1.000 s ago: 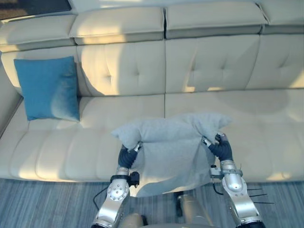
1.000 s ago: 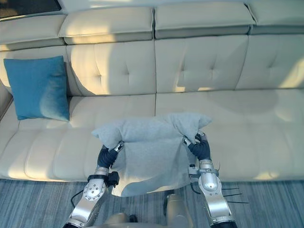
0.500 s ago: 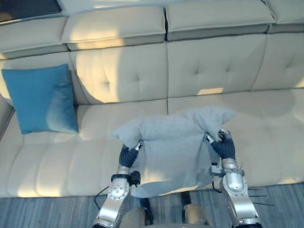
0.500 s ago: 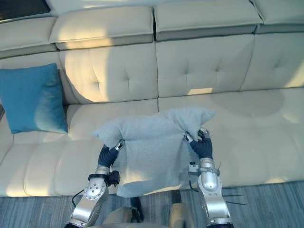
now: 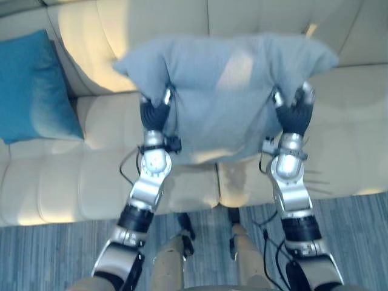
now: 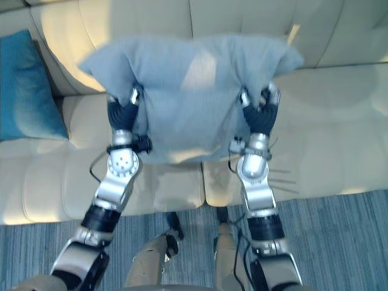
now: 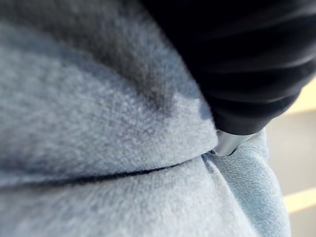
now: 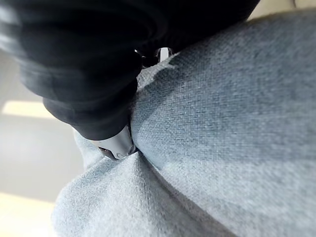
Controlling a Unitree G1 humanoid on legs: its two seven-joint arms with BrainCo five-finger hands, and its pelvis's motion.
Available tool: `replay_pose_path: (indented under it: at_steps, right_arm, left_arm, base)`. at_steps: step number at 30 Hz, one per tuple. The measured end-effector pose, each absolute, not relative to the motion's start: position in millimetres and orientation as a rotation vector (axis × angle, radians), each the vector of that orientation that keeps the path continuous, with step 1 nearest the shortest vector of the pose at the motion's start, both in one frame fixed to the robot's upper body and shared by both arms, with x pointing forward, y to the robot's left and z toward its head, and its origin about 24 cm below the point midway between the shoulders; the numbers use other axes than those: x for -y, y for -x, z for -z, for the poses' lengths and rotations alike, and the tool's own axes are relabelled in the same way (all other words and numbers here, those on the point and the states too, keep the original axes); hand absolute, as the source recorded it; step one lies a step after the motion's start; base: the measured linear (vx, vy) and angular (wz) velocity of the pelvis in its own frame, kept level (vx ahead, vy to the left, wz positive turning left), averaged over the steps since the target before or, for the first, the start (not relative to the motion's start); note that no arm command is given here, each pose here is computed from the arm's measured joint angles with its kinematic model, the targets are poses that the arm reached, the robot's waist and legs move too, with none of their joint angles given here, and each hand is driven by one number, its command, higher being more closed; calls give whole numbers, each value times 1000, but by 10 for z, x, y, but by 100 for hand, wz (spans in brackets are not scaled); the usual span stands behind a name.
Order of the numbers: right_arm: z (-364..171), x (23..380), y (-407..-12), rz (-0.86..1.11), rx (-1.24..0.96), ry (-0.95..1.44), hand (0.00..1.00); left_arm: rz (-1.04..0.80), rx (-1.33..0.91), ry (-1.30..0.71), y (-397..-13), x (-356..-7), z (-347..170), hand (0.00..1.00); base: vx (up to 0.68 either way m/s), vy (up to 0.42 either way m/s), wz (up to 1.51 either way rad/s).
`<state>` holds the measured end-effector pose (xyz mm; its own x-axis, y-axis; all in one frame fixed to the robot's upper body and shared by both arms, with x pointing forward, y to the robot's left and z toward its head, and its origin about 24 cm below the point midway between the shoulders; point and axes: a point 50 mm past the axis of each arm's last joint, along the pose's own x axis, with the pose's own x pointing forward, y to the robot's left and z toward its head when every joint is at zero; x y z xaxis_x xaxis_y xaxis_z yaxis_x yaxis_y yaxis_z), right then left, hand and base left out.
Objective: Pick up cushions and gather them together orderly.
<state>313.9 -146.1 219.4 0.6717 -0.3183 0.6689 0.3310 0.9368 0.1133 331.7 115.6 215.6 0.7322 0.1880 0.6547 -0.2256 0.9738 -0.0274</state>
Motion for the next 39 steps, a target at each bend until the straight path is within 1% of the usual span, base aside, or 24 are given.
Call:
replay_pose_path:
  at_steps: [2, 4, 7, 13, 14, 19, 26, 28, 31, 32, 34, 35, 36, 37, 38, 39]
  right_arm:
    - [-2518, 1451, -3239, 421, 834, 16, 100]
    - [-2907, 1414, -3272, 475, 936, -11, 100]
    - [-3191, 1381, -3271, 503, 1007, -22, 100]
    - [-3360, 1478, -3372, 584, 978, -4, 100]
    - [-3376, 1498, -3378, 596, 969, -8, 0]
    - [-3535, 1558, -3337, 642, 995, -53, 0]
    - [-3578, 1779, -3295, 724, 1004, -101, 0]
    - [-3581, 1843, -3287, 729, 999, -130, 0]
    - [-3522, 2088, -3248, 742, 998, -177, 0]
    - [-3448, 2256, -3248, 726, 973, -195, 0]
    - [-3382, 2373, -3250, 713, 948, -207, 0]
    - [-3291, 2493, -3247, 701, 921, -214, 0]
    - [-3252, 2535, -3245, 693, 911, -209, 0]
    - [-3160, 2609, -3239, 672, 893, -201, 0]
    - [-3095, 2646, -3238, 661, 879, -190, 0]
    - [-2932, 2707, -3236, 640, 840, -163, 0]
  left_arm:
    - [-267, 785, -60, -3448, -1117, -2499, 100]
    - [-311, 878, -54, -3498, -1094, -2910, 100]
    - [-354, 929, -34, -3510, -1117, -3170, 100]
    - [-357, 873, -56, -3659, -1052, -3246, 100]
    - [-355, 855, -56, -3687, -1031, -3235, 0]
    - [-379, 841, -36, -3708, -1082, -3275, 0]
    - [-392, 842, -34, -3730, -1199, -3364, 0]
    - [-401, 843, -45, -3734, -1283, -3384, 0]
    - [-419, 848, -60, -3732, -1488, -3439, 0]
    - [-416, 847, -67, -3726, -1635, -3473, 0]
    - [-427, 841, -58, -3716, -1787, -3489, 0]
    - [-452, 823, -53, -3706, -1994, -3446, 0]
    - [-463, 810, -48, -3704, -2073, -3405, 0]
    - [-485, 772, -35, -3703, -2230, -3276, 0]
    - [-493, 748, -21, -3704, -2298, -3186, 0]
    - [-514, 695, -5, -3699, -2412, -2969, 0]
  base:
    - [-64, 0, 5]
    - [-76, 2, 10]
    - [-40, -24, 11]
    - [-4, -33, 13]
    - [-7, -38, 13]
    - [-12, -35, 9]
    - [-4, -17, 7]
    - [0, 0, 0]
    - [0, 0, 0]
    - [0, 0, 0]
    - [0, 0, 0]
    - [0, 0, 0]
    - [18, -20, -3]
    - [0, 0, 0]
    - [0, 0, 0]
    - [0, 0, 0]
